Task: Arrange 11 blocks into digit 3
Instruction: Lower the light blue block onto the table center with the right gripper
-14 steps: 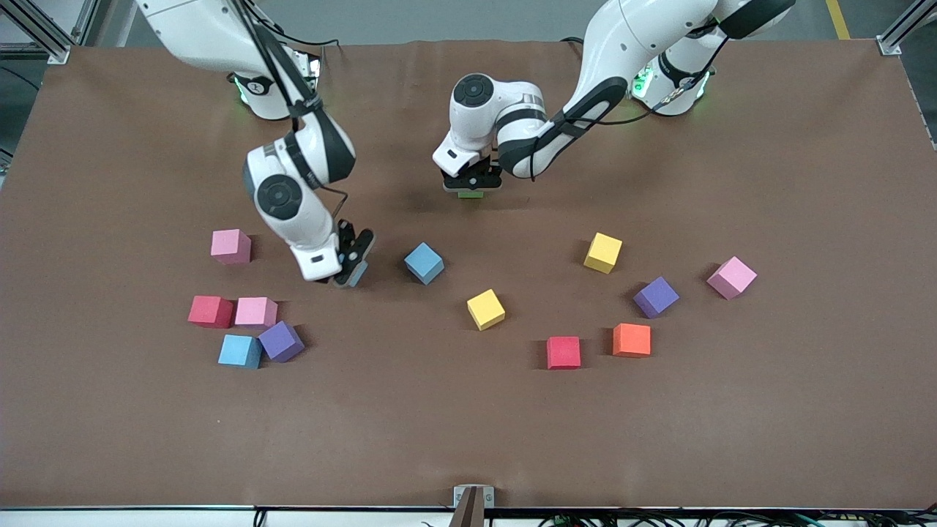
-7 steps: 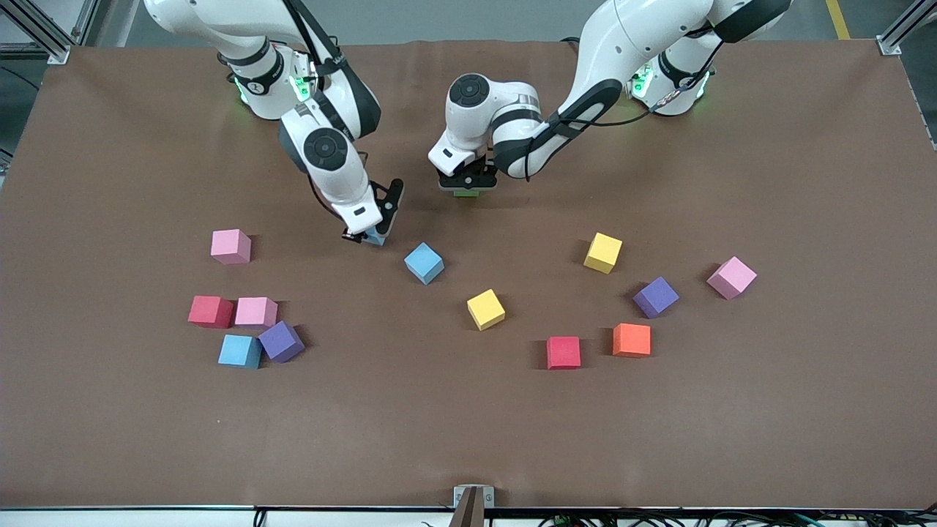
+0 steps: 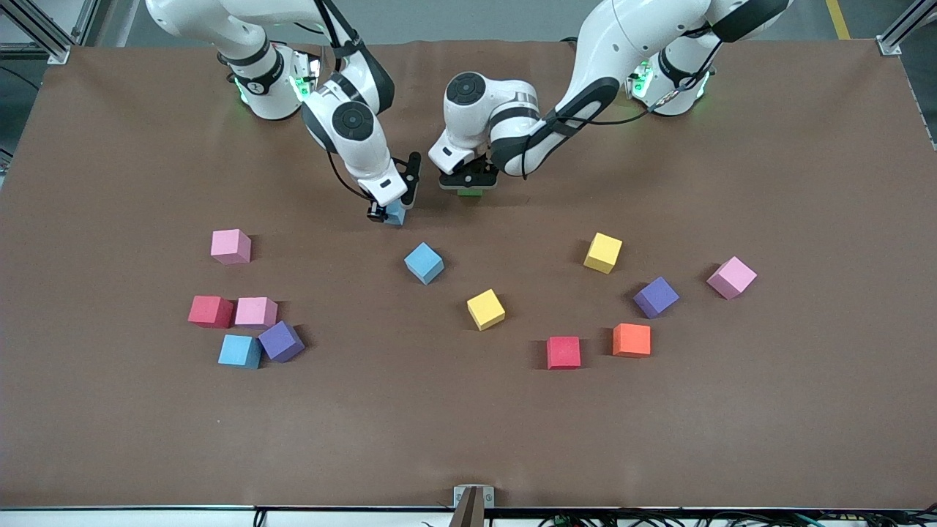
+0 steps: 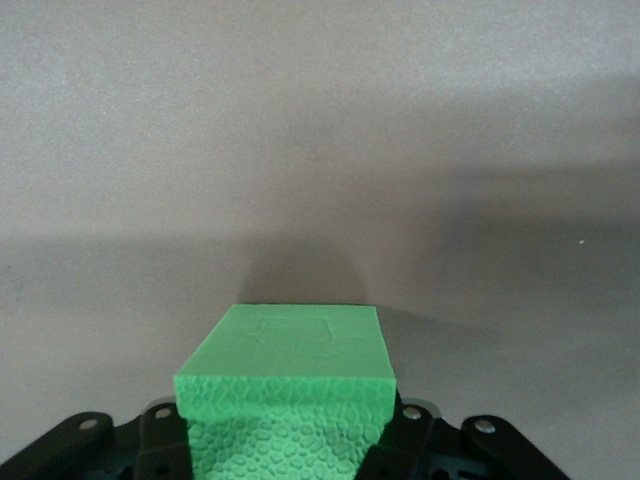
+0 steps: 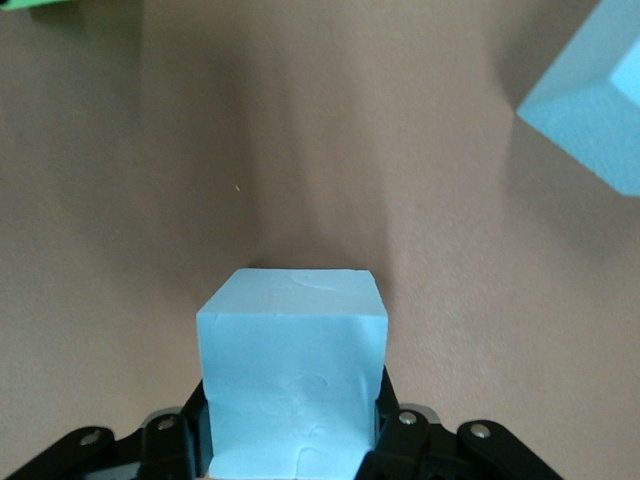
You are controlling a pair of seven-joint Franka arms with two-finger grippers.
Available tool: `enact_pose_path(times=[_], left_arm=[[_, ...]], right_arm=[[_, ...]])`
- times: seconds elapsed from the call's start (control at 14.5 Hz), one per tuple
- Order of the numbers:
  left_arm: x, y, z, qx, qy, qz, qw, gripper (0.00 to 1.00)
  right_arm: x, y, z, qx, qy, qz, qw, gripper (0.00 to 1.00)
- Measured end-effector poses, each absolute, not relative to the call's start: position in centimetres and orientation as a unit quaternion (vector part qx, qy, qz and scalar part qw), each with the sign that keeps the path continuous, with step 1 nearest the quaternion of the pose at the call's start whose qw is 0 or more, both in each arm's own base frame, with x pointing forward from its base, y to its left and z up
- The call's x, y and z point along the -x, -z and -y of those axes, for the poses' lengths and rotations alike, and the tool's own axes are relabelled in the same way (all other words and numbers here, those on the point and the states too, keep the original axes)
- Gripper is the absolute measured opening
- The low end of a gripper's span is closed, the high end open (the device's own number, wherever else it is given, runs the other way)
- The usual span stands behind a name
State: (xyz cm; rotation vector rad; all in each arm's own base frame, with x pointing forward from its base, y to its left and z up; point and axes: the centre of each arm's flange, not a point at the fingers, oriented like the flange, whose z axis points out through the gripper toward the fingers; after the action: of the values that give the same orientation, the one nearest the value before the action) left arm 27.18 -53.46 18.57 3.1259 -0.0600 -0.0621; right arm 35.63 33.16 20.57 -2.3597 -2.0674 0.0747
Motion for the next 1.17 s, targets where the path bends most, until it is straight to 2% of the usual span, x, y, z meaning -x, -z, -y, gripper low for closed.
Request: enact_pose_path(times=[0.41, 0.48, 0.69, 0.76, 1.17], left_arm=[[-27.2, -18.5, 53.4, -0.999, 0.020, 0.026, 0.007, 0.63], [-27.2, -18.6, 53.4, -0.999, 0.020, 0.026, 0.007, 0.67], [-27.8, -19.1, 53.8, -1.000, 0.015, 0.022, 0.012, 0.96], [-28.1, -19.3, 53.9, -1.000, 0.014, 0.020, 0.012, 1.00], [-30.4, -21.5, 54.3, -1.000, -0.007, 0.004, -0.001, 1.00]], right_arm=[[-35.7, -20.8, -33.3, 0.751, -0.016, 0.660, 0.002, 0.61], [-35.8, -20.8, -33.2, 0.752, -0.015, 0.659, 0.002, 0.61], [-35.9, -21.0, -33.2, 0.752, -0.013, 0.659, 0.001, 0.61], [-35.9, -21.0, -33.2, 0.752, -0.013, 0.659, 0.001, 0.61], [-36.1, -20.7, -32.4, 0.755, -0.017, 0.655, 0.001, 0.61]])
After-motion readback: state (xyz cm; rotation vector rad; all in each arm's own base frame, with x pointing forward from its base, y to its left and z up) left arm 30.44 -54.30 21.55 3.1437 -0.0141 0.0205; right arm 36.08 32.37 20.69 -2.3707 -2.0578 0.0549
